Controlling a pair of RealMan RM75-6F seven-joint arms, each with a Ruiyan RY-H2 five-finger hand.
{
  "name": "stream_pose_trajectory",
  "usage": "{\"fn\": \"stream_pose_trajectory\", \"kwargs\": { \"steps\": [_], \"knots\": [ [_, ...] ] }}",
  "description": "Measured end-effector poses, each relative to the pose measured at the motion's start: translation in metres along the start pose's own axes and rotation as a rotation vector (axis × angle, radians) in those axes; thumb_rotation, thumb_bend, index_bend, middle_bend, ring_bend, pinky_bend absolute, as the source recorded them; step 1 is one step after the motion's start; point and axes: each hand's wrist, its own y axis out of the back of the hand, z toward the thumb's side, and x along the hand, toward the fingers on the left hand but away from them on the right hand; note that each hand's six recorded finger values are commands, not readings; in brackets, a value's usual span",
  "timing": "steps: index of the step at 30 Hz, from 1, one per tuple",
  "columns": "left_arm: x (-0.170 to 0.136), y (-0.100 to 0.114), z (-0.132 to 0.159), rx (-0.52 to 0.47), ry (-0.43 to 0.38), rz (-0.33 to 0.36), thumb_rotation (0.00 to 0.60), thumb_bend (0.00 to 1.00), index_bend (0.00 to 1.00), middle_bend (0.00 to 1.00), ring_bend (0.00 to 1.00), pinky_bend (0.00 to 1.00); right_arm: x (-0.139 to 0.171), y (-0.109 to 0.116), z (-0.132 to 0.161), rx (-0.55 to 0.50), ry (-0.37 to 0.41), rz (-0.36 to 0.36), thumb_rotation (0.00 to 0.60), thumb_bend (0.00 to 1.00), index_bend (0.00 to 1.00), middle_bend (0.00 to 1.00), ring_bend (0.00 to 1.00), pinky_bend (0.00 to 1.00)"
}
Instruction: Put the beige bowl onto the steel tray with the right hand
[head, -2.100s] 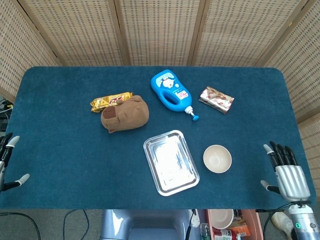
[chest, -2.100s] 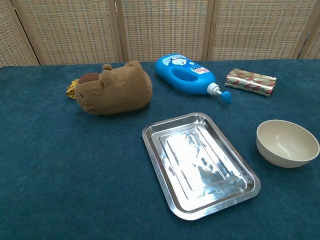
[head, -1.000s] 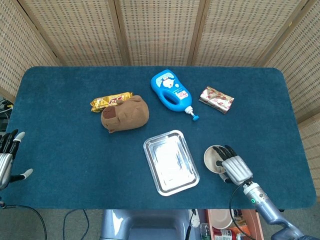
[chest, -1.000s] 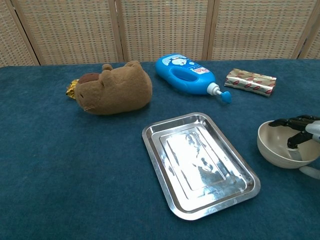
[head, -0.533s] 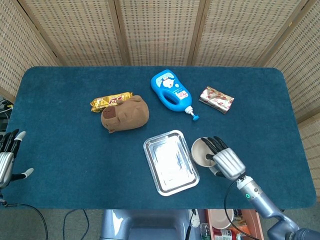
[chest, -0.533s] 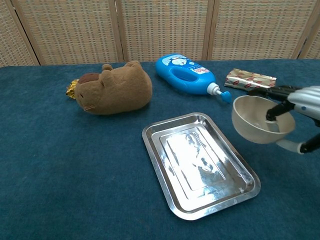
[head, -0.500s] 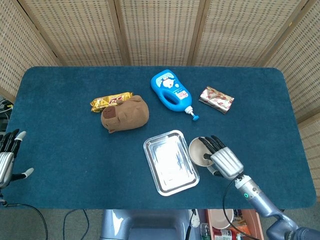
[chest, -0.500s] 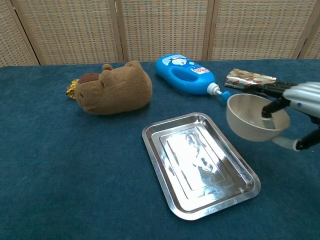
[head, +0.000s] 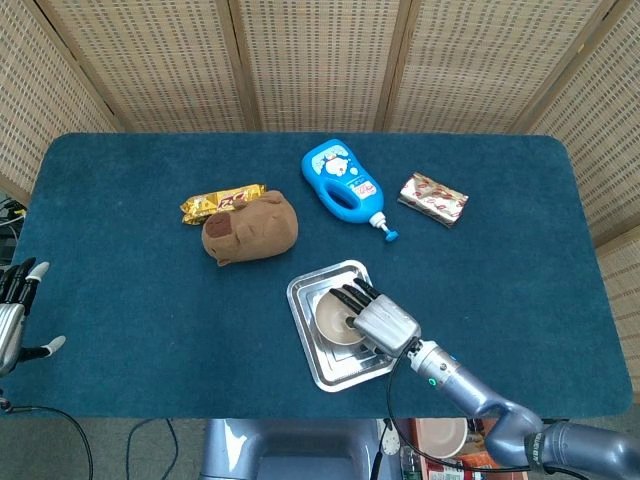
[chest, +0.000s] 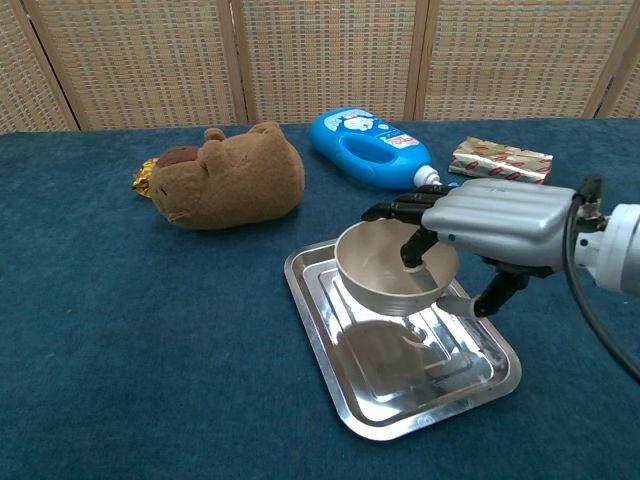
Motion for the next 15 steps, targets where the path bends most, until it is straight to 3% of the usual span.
{"fn": "stream_pose_trajectory", "kwargs": {
  "steps": [7,9,11,13,15],
  "knots": [
    [-0.0003,0.0026,-0.0026,-0.012,0.005,0.000,0.600,0.00,0.00,0.00,0.00,0.00,-0.0033,-0.0121,0.0033,0.019,-0.010,0.016,0.600,0.43,0.63,0.00,0.00,0.00],
    [-0.0010,0.0027,-0.0020,-0.013,0.003,-0.001,0.600,0.00,0.00,0.00,0.00,0.00,-0.0035,-0.0122,0.0041,0.023,-0.010,0.014,0.600,0.33,0.51,0.00,0.00,0.00],
    [-0.0016,0.0027,-0.0018,-0.013,0.002,-0.001,0.600,0.00,0.00,0.00,0.00,0.00,-0.0032,-0.0122,0.0044,0.028,-0.014,0.014,0.600,0.10,0.24,0.00,0.00,0.00],
    [-0.0019,0.0026,-0.0015,-0.014,0.002,-0.002,0.600,0.00,0.00,0.00,0.00,0.00,-0.0021,-0.0103,0.0064,0.020,-0.019,0.009,0.600,0.01,0.14,0.00,0.00,0.00],
    [-0.0022,0.0025,-0.0011,-0.020,0.001,-0.004,0.600,0.00,0.00,0.00,0.00,0.00,0.0003,-0.0056,0.0076,0.022,-0.025,-0.009,0.600,0.00,0.12,0.00,0.00,0.00]
  ]
}}
